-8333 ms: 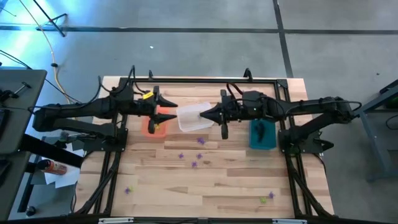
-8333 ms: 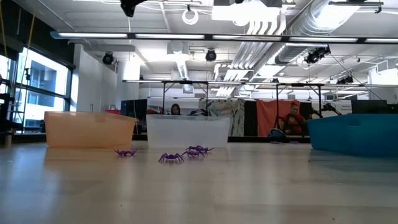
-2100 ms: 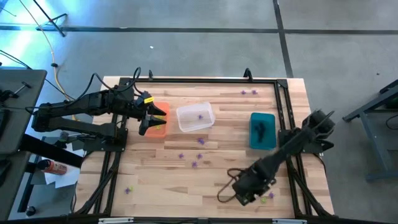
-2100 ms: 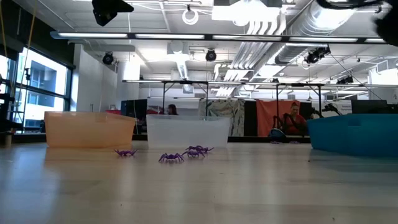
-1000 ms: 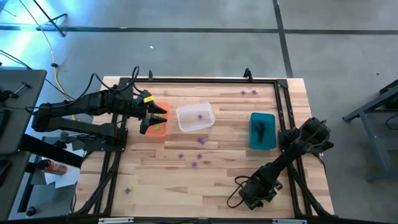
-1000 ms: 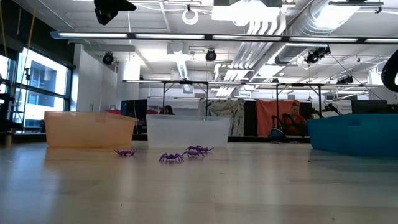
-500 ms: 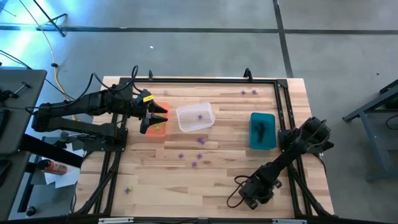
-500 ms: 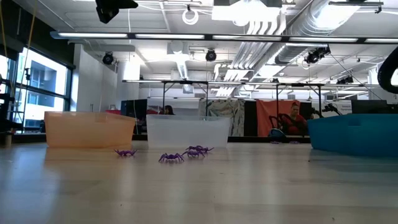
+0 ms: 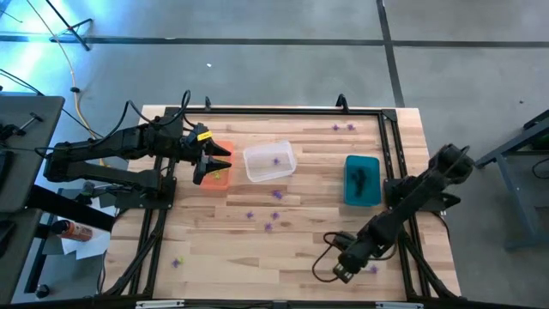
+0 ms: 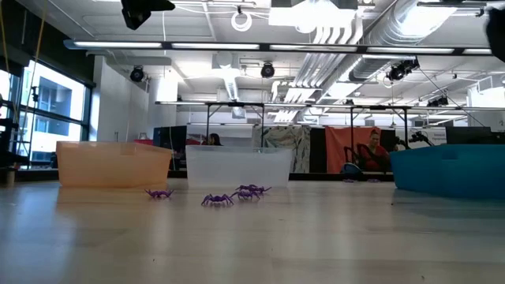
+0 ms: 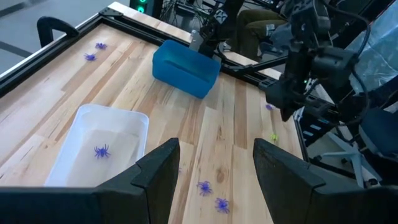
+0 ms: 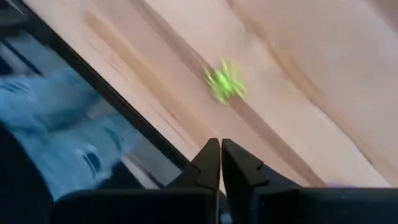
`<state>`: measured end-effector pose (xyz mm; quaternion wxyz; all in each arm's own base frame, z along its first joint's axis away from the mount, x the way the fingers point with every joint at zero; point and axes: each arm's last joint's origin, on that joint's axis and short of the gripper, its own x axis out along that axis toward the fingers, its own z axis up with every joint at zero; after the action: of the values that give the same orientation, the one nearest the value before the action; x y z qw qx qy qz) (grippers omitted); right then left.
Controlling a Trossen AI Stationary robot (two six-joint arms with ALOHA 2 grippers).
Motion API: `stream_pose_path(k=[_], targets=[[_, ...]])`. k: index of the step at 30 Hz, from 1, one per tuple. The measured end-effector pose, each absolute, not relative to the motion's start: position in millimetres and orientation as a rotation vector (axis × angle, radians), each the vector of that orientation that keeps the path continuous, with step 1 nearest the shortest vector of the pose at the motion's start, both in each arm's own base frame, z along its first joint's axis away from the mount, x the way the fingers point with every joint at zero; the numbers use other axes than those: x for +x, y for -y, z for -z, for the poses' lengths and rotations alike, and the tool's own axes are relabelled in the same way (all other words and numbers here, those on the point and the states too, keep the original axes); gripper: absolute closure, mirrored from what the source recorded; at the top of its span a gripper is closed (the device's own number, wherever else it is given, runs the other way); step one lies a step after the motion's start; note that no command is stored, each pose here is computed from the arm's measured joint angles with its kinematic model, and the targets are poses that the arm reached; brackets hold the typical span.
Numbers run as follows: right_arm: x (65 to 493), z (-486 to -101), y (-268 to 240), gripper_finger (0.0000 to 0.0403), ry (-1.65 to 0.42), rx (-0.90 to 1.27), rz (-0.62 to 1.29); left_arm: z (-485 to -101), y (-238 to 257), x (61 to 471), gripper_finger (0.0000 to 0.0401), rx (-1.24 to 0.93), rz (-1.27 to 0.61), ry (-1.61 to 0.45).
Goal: Sort Halloween decoration
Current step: Put the green spider toy into the orange bin
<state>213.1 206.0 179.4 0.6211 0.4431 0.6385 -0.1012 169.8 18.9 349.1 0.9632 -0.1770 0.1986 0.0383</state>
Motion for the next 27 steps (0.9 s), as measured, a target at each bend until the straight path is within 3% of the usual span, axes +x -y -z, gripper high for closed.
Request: stream_pose_path(k=[6, 13, 27], targets=[[213, -180, -203, 0.0351, -1.420, 0.942, 0.218, -349, -19, 170, 0.0211, -0.358, -0.077, -0.403], [216, -166, -218, 0.0289, -1.283, 0.419, -0.148, -349, -19, 170, 0.0211, -0.358, -0.078, -0.403], [212, -146, -225, 0.0284, -1.294, 0.162, -0.250, -349, -19, 170, 0.0211, -0.359, -0.078, -0.403]])
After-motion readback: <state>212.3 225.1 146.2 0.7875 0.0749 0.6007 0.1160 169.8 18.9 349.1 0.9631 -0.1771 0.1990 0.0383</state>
